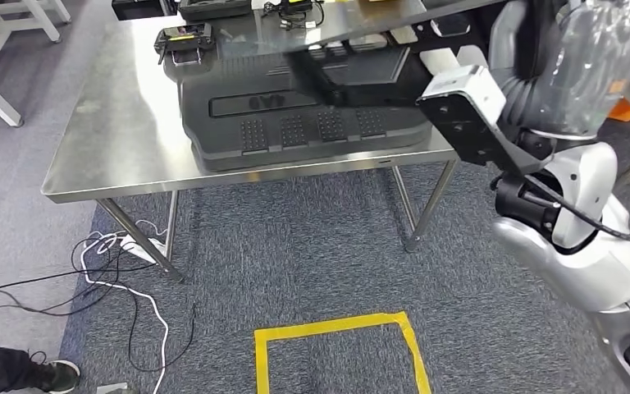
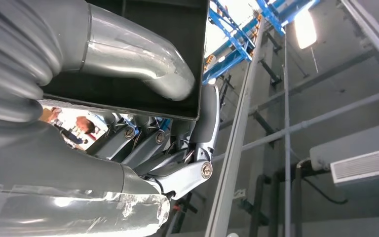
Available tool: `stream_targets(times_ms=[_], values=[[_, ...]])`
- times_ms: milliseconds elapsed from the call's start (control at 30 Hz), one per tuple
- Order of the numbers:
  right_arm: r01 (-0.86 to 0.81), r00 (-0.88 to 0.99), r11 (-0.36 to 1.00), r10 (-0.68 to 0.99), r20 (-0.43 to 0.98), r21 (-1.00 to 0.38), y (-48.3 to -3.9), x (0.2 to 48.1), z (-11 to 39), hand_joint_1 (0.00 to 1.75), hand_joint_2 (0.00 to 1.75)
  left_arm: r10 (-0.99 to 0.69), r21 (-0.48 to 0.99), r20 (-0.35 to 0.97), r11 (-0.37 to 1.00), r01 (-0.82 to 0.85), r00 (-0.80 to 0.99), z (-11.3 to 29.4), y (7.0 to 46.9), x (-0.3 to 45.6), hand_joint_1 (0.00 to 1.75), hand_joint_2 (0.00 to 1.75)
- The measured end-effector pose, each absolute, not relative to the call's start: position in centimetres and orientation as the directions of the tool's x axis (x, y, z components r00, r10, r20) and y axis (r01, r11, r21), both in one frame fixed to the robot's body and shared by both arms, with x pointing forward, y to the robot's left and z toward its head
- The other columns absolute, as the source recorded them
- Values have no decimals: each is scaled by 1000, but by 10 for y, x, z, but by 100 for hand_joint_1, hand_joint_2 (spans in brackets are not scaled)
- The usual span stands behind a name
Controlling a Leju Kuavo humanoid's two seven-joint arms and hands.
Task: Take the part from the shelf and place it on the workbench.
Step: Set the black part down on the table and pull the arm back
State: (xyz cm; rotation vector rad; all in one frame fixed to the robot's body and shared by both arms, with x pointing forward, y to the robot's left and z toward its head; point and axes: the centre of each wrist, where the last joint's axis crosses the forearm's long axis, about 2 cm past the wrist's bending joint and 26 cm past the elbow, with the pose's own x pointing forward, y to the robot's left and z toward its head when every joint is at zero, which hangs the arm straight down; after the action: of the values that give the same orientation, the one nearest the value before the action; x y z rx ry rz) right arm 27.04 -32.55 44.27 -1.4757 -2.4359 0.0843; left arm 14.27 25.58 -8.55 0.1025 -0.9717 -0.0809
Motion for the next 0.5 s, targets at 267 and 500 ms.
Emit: stream_targets(times_ms=[267, 500], values=[[861, -442, 479, 871, 216, -171, -327, 270, 440, 175, 175, -115, 111, 825, 993, 41, 554, -84, 252, 146, 0, 0], [859, -456, 490, 864, 214, -149, -326, 270, 437, 175, 175, -119, 113, 826, 993, 45, 552, -84, 252, 148, 0, 0]])
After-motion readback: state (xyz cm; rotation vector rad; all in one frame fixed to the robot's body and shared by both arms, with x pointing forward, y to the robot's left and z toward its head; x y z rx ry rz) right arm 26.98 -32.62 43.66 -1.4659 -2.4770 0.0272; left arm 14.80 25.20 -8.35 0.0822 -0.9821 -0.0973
